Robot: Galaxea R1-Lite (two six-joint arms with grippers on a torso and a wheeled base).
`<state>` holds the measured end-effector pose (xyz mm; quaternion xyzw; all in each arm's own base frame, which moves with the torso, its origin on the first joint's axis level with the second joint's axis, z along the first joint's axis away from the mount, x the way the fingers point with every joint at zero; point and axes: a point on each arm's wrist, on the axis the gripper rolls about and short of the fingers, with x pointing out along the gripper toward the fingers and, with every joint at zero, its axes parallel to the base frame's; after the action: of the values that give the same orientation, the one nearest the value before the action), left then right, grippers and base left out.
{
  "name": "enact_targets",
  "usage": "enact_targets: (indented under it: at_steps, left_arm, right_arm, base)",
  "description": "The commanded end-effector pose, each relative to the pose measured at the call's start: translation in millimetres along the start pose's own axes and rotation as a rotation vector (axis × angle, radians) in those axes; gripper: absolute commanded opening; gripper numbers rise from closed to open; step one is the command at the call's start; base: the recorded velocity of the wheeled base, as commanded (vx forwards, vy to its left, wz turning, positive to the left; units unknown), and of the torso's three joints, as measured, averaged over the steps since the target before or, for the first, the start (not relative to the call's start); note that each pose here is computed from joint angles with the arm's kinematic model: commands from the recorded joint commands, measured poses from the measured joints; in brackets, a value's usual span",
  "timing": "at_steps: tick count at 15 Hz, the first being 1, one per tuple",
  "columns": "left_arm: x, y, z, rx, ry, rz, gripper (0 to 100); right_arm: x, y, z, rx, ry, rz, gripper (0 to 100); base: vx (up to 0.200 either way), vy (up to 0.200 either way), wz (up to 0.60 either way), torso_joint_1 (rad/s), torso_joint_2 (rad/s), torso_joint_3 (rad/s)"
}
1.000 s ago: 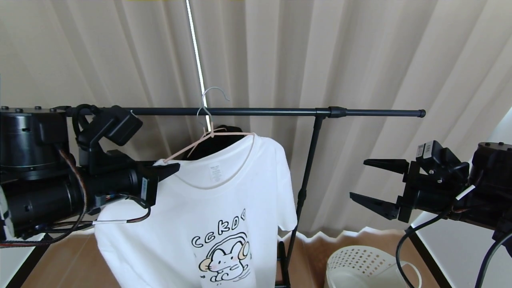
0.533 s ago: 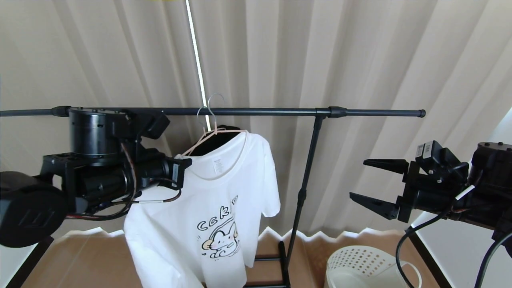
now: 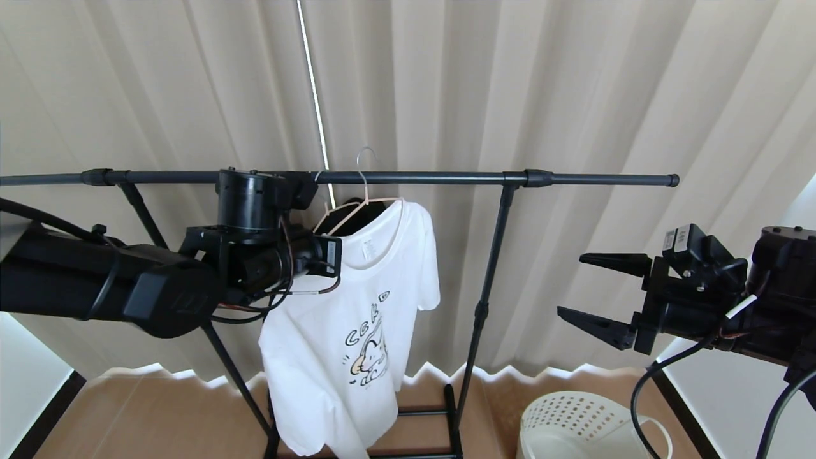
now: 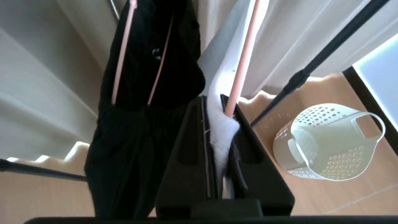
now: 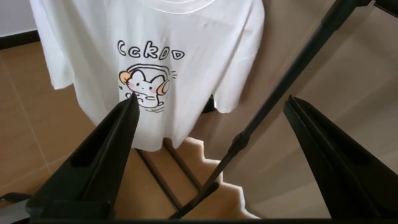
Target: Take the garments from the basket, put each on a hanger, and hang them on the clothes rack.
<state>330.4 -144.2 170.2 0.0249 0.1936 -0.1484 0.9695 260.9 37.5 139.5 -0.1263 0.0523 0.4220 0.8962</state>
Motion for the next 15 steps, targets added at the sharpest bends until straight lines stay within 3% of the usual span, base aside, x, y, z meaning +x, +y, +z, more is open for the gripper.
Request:
enact_targets:
  at_steps: [1,6,15]
  left_arm:
    - [19,-2.5,-1,-0.001,0.004,0.016,0]
    - [37,-7.3,-7,-0.015,0.021,0.05,0]
    - [39,-8.0,-11,-0.011,0.033,0.048,0]
  right_arm:
    - [0,0.1,0.3,-0.002,-0.001,0.0,100]
    - [-1,0.4,1.5,-0.005,-0.005,0.001,100]
    - [0,0.2,0.7,-0.003,-0.003,0.001,100]
  base:
    - [0.0,0.0,0.0,0.0,0.0,0.0]
    - [0.0,0.0,0.0,0.0,0.0,0.0]
    - [0.0,0.0,0.0,0.0,0.0,0.0]
